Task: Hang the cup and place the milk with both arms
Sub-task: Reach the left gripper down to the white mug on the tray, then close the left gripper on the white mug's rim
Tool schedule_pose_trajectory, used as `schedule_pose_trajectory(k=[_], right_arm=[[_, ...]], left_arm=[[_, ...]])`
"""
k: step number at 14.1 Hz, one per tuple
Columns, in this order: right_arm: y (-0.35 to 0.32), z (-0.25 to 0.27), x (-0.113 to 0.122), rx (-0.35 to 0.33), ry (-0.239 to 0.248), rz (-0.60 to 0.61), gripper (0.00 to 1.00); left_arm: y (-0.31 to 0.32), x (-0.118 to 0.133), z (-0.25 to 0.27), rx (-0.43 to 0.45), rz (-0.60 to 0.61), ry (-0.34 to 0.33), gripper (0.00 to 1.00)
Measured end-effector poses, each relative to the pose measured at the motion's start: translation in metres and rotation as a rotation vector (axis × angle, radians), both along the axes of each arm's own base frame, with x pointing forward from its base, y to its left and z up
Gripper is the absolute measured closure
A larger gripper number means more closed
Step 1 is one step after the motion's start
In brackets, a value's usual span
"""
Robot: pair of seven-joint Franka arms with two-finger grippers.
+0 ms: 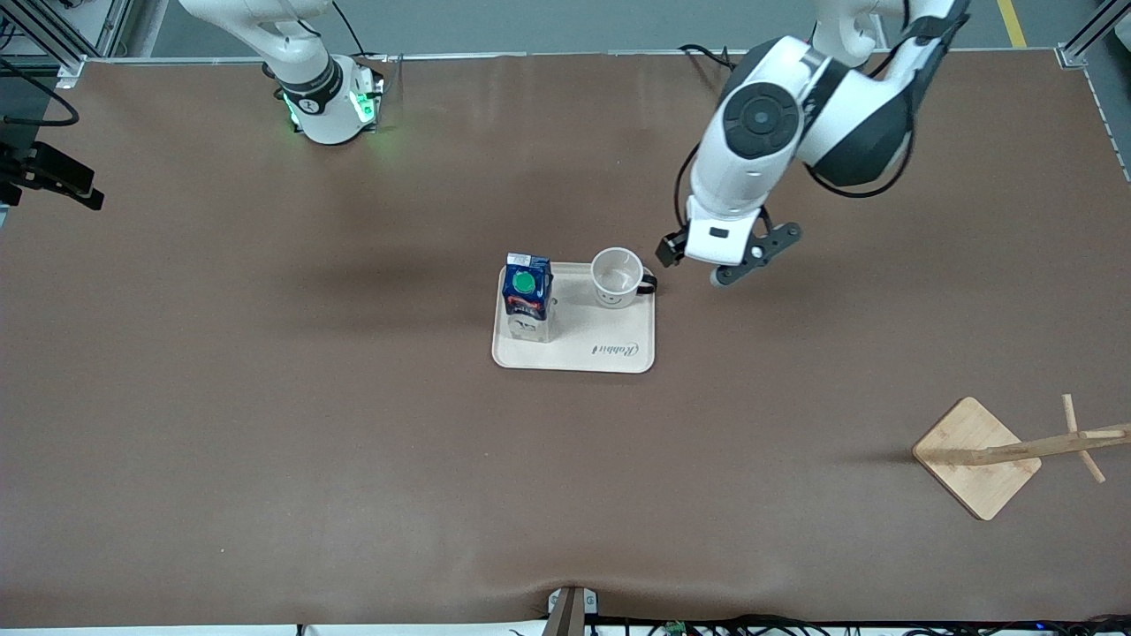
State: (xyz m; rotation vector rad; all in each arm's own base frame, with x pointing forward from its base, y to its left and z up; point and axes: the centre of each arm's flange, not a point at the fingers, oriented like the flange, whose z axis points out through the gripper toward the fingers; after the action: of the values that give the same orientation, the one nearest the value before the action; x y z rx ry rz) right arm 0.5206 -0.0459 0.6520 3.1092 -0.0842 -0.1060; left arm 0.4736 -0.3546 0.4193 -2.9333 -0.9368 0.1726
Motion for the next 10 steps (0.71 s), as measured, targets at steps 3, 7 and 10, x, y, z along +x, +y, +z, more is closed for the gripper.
schedule_pose_trajectory(k=[3, 7, 10], right_arm=[[0.003, -0.003, 0.002, 0.000, 0.007, 0.005, 0.00], [0.005, -0.006, 0.004, 0.000, 0.011, 0.009, 0.00], [0.006, -0.006, 0.004, 0.000, 0.012, 0.010, 0.00]], left_arm=[[-0.039, -0.019, -0.036, -0.005, 0.137, -0.011, 0.00], [-0.073, -0.043, -0.103, 0.101, 0.274, -0.006, 0.00], [-0.087, -0.052, -0.147, 0.131, 0.362, -0.005, 0.07]])
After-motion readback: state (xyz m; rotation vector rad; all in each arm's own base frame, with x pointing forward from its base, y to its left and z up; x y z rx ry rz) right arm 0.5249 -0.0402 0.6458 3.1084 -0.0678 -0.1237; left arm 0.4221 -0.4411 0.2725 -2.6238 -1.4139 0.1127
